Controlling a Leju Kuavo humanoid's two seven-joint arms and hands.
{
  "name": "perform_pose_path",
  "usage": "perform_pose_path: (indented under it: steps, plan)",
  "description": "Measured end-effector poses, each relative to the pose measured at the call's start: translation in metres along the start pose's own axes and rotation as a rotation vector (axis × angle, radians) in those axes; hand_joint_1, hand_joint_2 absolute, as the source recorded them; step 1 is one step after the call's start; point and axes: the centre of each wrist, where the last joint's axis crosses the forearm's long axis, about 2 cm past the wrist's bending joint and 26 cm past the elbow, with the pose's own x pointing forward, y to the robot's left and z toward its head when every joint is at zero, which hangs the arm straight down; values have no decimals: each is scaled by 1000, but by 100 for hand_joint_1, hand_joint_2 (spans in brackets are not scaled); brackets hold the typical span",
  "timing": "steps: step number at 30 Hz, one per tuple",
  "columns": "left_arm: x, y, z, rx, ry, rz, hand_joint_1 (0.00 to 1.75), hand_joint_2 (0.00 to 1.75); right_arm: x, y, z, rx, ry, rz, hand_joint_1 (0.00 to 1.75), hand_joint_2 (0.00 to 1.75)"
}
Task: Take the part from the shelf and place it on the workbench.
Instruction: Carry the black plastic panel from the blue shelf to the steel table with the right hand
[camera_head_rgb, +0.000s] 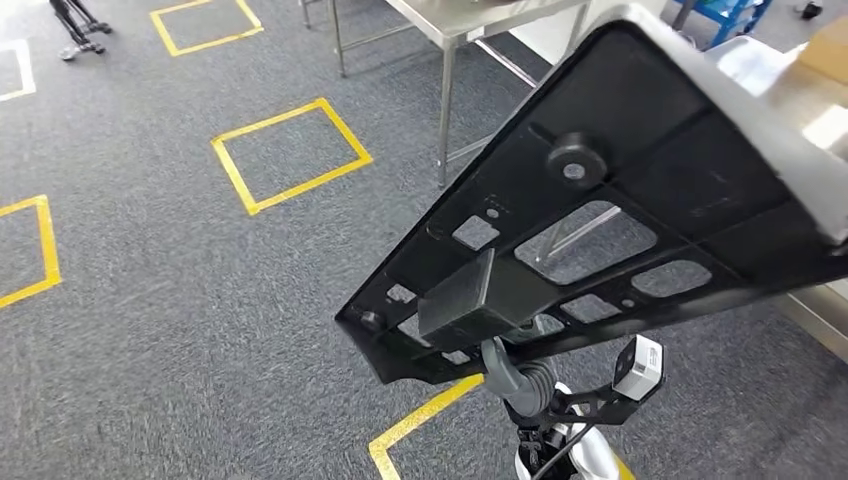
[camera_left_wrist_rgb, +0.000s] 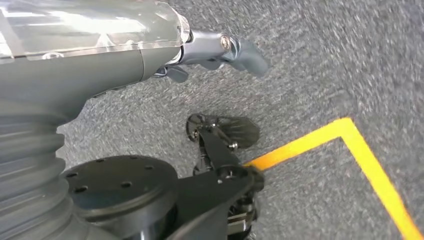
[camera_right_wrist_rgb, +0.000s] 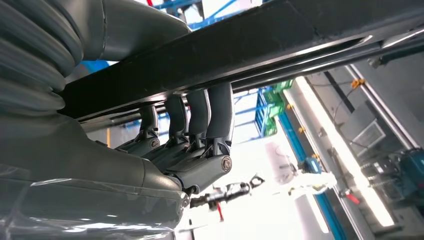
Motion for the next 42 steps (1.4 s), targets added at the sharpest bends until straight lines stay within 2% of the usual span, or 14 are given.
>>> perform_pose_path:
  steps: [23,42]
  plan:
    - [-2,0,1,-5,0,-36,0,175,3,3,6,-4,25,4,175,175]
    - [-1,-3,1,-21,33,-72,0,175,12,5,4,-42,-34,42,175,175]
